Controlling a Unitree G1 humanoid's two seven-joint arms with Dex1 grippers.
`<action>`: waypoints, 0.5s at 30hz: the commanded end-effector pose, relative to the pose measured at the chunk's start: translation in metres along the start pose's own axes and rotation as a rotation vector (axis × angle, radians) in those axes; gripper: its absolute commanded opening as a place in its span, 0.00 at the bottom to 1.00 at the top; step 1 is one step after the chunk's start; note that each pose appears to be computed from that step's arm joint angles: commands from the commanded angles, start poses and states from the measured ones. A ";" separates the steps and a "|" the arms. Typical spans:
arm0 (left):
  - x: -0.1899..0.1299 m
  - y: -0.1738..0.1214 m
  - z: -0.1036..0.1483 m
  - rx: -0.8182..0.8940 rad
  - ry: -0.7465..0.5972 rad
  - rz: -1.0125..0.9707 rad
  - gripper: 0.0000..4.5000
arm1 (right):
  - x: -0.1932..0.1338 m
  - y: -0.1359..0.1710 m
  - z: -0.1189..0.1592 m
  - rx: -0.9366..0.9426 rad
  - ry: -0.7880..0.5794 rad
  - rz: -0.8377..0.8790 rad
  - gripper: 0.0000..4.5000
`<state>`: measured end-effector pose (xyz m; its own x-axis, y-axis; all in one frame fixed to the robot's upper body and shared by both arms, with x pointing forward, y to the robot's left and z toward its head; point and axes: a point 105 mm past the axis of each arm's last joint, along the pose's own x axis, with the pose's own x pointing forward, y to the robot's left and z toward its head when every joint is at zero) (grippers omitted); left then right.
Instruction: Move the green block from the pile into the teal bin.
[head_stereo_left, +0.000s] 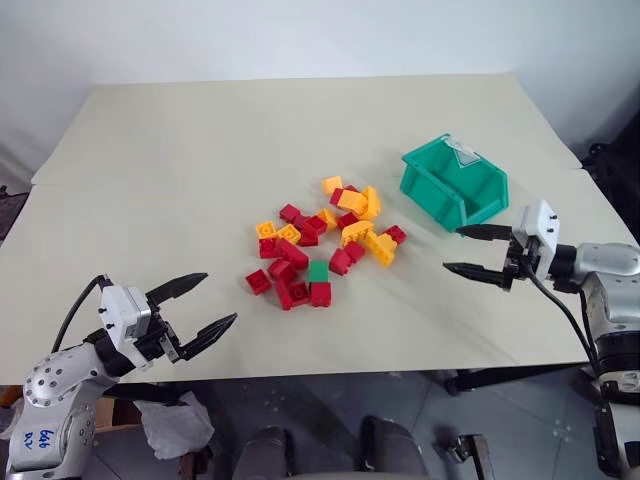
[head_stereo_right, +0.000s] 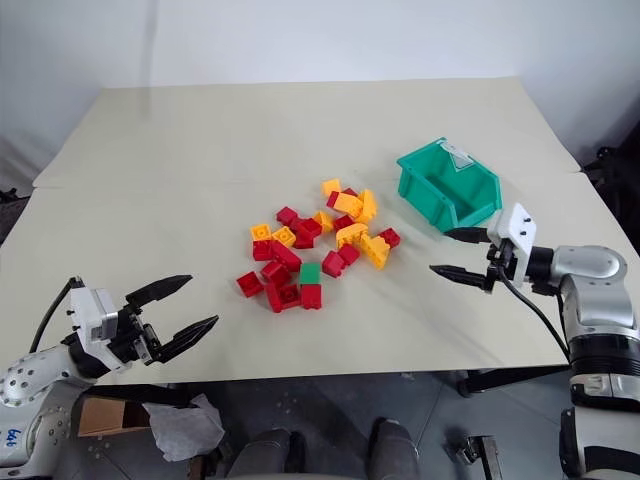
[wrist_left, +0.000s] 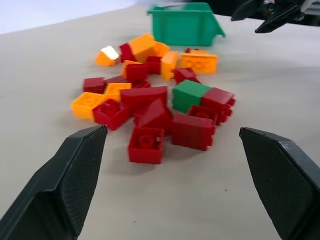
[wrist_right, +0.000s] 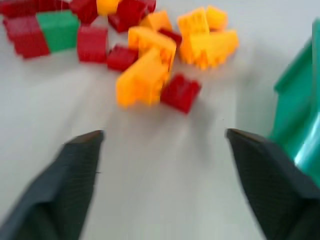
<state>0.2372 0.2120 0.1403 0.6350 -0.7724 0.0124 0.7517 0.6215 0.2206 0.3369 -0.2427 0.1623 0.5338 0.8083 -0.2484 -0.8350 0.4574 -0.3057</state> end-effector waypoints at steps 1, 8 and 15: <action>-0.005 -0.001 0.003 0.020 0.001 -0.016 1.00 | -0.001 0.000 0.016 -0.065 -0.035 0.022 0.99; -0.003 -0.005 0.004 0.015 -0.004 -0.028 1.00 | 0.056 0.027 0.046 -0.081 -0.016 0.200 0.99; -0.001 -0.008 0.003 0.011 -0.006 -0.020 1.00 | 0.118 0.048 0.068 -0.066 0.042 0.317 0.99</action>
<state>0.2324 0.2107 0.1347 0.6245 -0.7810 -0.0034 0.7650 0.6108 0.2044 0.3478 -0.1057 0.1788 0.2419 0.9032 -0.3546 -0.9564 0.1603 -0.2441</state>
